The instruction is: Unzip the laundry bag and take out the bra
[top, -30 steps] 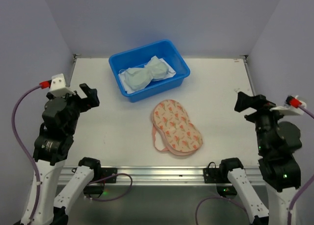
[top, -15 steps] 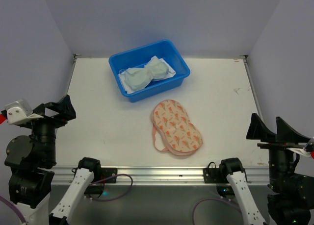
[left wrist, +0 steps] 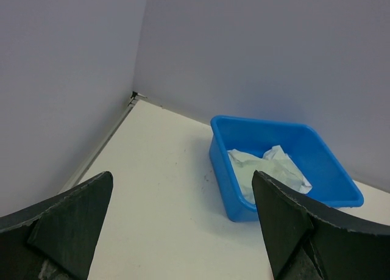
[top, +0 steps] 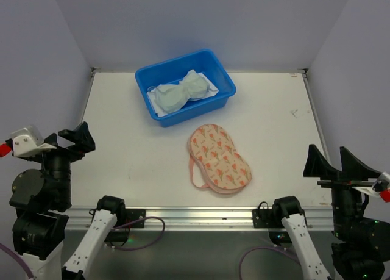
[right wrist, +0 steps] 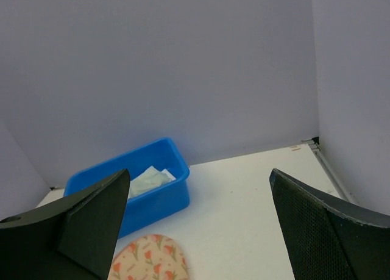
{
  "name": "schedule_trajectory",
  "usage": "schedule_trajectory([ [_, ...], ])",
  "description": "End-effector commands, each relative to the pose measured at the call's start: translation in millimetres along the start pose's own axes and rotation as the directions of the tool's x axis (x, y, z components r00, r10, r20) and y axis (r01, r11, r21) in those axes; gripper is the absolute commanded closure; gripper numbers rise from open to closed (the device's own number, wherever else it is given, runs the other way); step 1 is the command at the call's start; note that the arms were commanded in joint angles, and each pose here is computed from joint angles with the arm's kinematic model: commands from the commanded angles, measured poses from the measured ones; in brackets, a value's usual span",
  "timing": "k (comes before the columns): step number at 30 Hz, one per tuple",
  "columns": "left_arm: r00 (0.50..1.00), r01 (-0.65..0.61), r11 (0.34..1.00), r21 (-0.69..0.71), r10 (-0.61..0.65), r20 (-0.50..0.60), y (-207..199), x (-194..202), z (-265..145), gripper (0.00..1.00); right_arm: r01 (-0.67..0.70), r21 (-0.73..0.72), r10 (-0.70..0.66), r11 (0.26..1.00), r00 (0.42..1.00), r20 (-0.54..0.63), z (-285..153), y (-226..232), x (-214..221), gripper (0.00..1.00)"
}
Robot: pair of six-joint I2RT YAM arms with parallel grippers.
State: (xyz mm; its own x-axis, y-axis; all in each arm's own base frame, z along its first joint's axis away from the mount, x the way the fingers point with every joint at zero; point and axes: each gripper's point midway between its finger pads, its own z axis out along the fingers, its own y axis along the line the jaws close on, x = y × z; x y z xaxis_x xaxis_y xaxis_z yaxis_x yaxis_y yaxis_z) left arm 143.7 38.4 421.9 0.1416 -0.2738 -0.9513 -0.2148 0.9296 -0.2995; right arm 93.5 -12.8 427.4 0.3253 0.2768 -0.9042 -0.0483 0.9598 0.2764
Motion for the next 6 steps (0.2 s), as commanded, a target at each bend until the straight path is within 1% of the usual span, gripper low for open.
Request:
schedule_trajectory([
  [1, 1.0, -0.006, 1.0, 0.009, 0.006, -0.015, -2.3, 6.7, 3.6, 0.0, 0.017, -0.024, -0.016, 1.0, 1.0, 0.027, 1.9, 3.6, -6.0, 0.01],
  [6, 1.0, -0.003, 1.0, 0.018, 0.004, -0.029, -5.3, 13.3, 7.9, 0.0, 0.018, -0.047, -0.017, 0.999, 1.0, 0.024, 4.6, 7.9, -4.6, 0.01],
])
